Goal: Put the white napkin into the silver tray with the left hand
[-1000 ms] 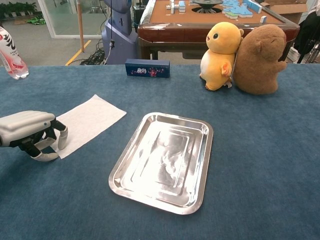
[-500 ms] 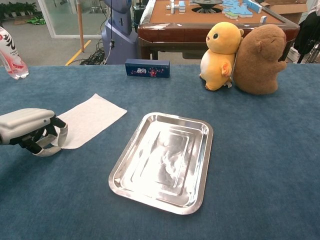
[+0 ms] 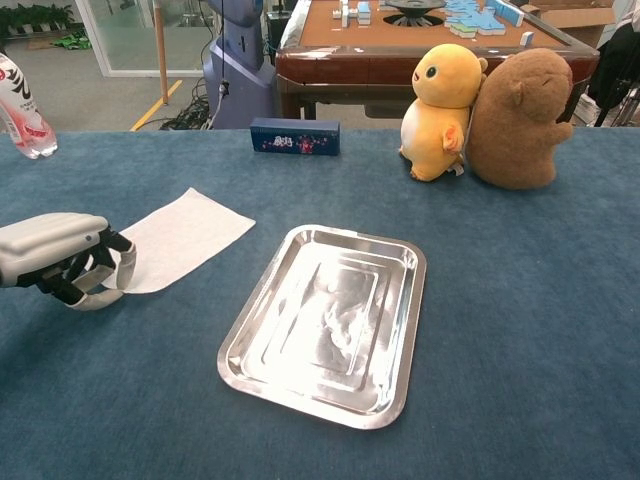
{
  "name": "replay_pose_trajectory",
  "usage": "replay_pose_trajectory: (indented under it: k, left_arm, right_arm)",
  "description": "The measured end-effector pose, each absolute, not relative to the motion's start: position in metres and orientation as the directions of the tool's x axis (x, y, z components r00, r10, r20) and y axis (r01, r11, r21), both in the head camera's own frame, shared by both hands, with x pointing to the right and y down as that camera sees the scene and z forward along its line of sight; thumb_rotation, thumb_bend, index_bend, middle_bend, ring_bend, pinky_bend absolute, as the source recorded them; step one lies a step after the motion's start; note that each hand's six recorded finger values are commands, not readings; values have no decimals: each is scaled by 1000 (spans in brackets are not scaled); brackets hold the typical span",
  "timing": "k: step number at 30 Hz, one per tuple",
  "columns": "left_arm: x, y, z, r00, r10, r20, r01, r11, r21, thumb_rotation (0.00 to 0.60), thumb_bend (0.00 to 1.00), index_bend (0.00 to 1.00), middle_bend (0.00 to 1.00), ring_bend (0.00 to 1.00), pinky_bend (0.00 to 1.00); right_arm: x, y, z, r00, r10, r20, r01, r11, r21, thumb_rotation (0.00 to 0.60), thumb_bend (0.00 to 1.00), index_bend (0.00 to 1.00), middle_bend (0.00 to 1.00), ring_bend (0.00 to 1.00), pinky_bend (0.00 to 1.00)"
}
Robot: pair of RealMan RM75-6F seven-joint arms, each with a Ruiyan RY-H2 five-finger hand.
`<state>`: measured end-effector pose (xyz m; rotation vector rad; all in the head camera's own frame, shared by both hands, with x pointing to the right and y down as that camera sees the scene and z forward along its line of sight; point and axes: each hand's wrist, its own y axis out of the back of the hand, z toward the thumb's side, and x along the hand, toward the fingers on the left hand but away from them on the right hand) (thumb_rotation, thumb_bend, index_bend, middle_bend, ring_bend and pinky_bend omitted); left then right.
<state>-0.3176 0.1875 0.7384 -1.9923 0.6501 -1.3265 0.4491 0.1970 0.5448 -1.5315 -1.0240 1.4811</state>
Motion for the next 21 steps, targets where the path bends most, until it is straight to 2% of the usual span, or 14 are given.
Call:
replay_pose_trajectory:
  k: [21]
  left_arm:
    - [-291,190,701,377,-724,578,-91,-650,-755,600,583,599,864,596,628]
  right_arm:
    - [451,195,538,-1,931,-366,49,-365,-930,600,393,332,313,158,296]
